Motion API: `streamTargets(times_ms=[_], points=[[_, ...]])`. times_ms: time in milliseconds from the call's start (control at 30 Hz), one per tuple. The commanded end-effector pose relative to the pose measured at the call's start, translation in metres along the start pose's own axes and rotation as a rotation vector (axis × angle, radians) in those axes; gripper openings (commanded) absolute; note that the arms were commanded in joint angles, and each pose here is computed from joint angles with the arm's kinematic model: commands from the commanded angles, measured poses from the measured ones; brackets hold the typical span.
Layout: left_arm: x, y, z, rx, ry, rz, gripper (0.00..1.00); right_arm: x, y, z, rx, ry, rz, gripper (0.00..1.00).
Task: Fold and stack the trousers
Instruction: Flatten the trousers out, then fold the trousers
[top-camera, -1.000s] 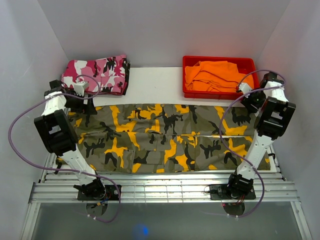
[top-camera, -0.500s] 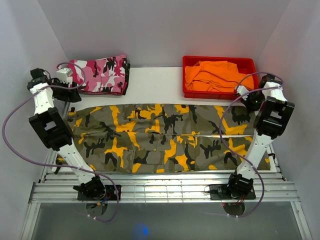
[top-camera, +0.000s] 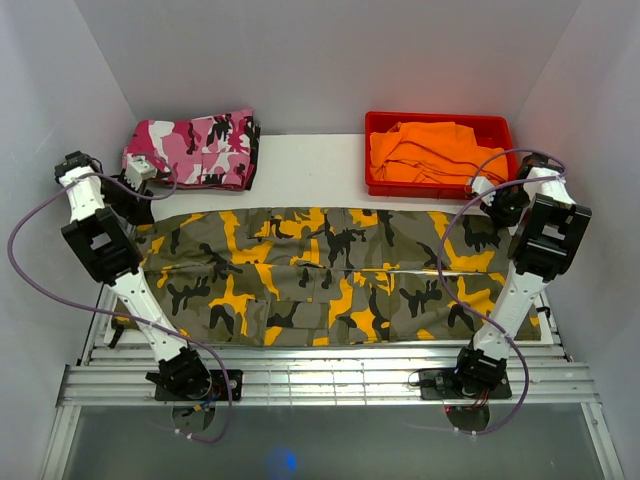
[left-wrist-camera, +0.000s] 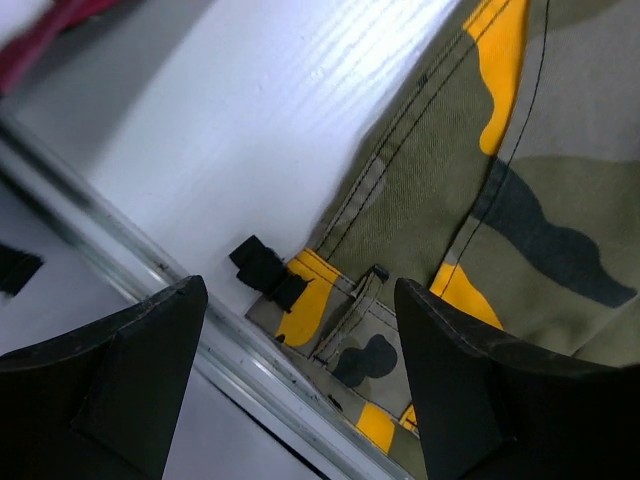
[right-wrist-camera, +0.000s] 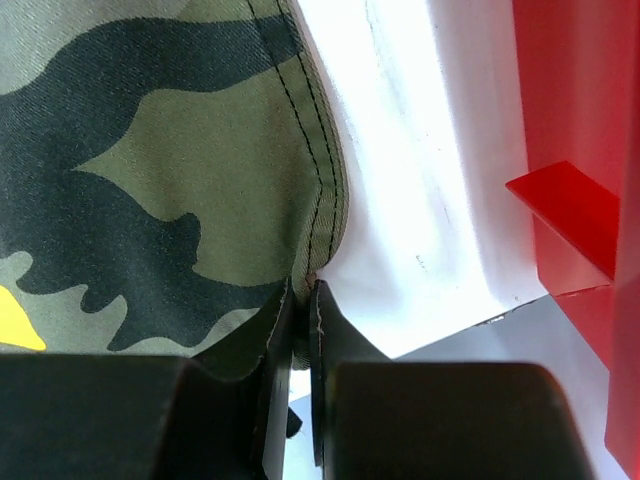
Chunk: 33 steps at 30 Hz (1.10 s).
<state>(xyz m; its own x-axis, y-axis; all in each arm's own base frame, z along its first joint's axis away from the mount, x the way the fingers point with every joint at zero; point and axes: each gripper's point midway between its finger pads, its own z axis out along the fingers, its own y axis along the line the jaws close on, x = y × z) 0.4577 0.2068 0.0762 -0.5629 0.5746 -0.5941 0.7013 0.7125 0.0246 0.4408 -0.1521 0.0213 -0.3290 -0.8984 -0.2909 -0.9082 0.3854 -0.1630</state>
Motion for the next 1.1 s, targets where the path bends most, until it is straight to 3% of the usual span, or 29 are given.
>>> streamTargets(times_ms=[0, 167, 367, 467, 500, 600, 633, 700, 900, 1067], points=[[0.015, -0.001, 0.002, 0.036, 0.003, 0.084, 0.88, 0.000, 0.019, -0.008, -0.053, 0.018, 0.010, 0.08], [0.031, 0.003, 0.023, 0.065, 0.024, 0.137, 0.93, 0.001, 0.018, -0.008, -0.052, 0.026, 0.010, 0.08], [0.072, -0.005, 0.050, 0.119, 0.148, 0.192, 0.94, 0.002, 0.017, -0.008, -0.046, 0.033, 0.006, 0.08], [0.088, -0.017, 0.060, 0.168, 0.209, 0.215, 0.83, 0.002, 0.014, -0.011, -0.037, 0.036, 0.004, 0.08], [0.093, -0.020, 0.064, 0.182, 0.224, 0.216, 0.64, 0.000, 0.013, -0.013, -0.030, 0.034, 0.000, 0.08], [0.100, -0.025, 0.066, 0.203, 0.258, 0.222, 0.32, -0.004, 0.007, -0.021, -0.007, 0.021, 0.004, 0.08], [0.097, -0.024, 0.065, 0.193, 0.253, 0.219, 0.15, -0.005, 0.005, -0.024, 0.001, 0.014, 0.008, 0.08], [0.083, -0.017, 0.060, 0.156, 0.231, 0.195, 0.00, -0.008, -0.004, -0.036, 0.039, -0.005, 0.018, 0.08], [0.016, 0.038, 0.031, -0.100, 0.045, 0.103, 0.00, -0.014, -0.027, -0.078, 0.177, -0.111, 0.118, 0.08], [-0.049, 0.065, -0.026, -0.370, -0.136, 0.062, 0.00, -0.020, -0.040, -0.117, 0.278, -0.182, 0.139, 0.08]])
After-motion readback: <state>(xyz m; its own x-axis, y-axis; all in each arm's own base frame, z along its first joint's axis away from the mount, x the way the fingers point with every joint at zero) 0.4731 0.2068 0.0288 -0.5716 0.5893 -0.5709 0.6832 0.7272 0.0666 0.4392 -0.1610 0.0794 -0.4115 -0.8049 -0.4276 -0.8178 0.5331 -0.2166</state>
